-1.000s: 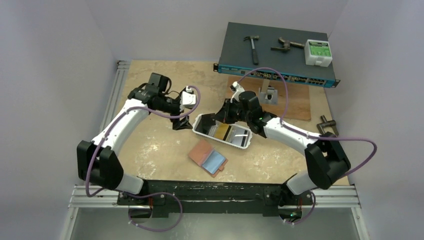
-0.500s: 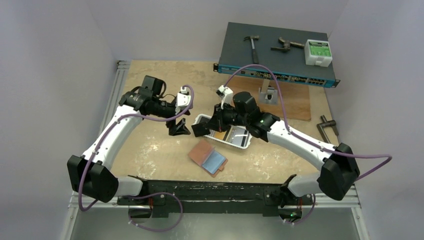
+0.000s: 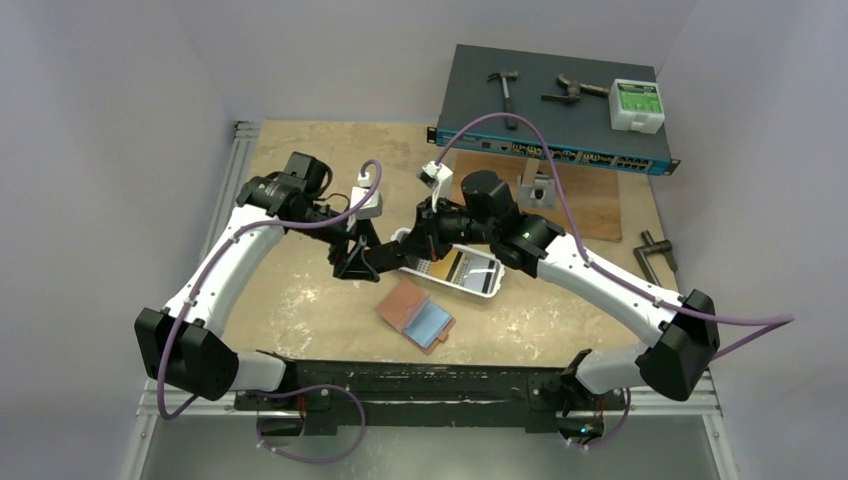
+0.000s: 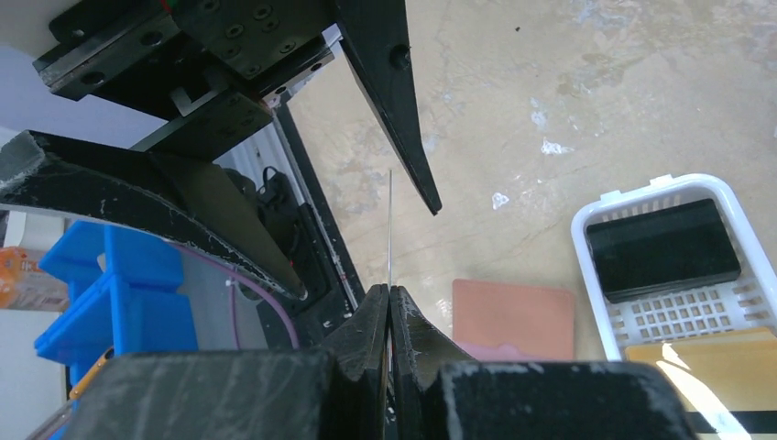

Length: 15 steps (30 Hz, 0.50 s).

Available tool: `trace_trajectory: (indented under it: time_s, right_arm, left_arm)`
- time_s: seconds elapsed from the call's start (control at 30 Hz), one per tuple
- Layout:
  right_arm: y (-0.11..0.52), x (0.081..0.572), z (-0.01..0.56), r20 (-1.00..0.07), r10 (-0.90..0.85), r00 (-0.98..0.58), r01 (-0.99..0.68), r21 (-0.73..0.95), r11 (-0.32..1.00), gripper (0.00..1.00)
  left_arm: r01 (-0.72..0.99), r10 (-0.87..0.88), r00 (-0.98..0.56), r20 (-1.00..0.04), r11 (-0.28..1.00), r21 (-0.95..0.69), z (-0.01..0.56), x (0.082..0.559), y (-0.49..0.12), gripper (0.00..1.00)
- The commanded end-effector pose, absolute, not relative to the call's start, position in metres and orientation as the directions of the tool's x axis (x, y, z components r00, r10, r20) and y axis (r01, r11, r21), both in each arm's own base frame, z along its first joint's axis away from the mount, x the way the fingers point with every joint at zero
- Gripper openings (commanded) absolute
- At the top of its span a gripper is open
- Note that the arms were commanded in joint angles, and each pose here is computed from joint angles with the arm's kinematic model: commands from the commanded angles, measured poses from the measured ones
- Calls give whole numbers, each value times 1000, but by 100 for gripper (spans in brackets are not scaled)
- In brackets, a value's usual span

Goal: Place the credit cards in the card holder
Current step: Pick up the credit card from the storage box.

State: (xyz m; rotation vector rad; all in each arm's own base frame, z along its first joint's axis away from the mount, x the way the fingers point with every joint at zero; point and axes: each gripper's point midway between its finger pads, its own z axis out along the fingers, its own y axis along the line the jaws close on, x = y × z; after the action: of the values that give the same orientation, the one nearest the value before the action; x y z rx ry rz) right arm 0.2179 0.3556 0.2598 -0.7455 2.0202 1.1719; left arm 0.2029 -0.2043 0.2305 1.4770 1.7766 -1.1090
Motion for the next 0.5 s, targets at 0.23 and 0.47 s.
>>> trace_trajectory:
  time_s: [0.23,0.47]
  right_arm:
    - [360,198,291,-822,-171,-544,-818,473,327,0]
    - [364,194,288,-816,-201,-542,-823,469,320,0]
  left_arm:
    - [959,455,-260,-852,17,-284,252,179,-204,66]
    - [955,459,-265,-848,6,-295,249,174,-203,48]
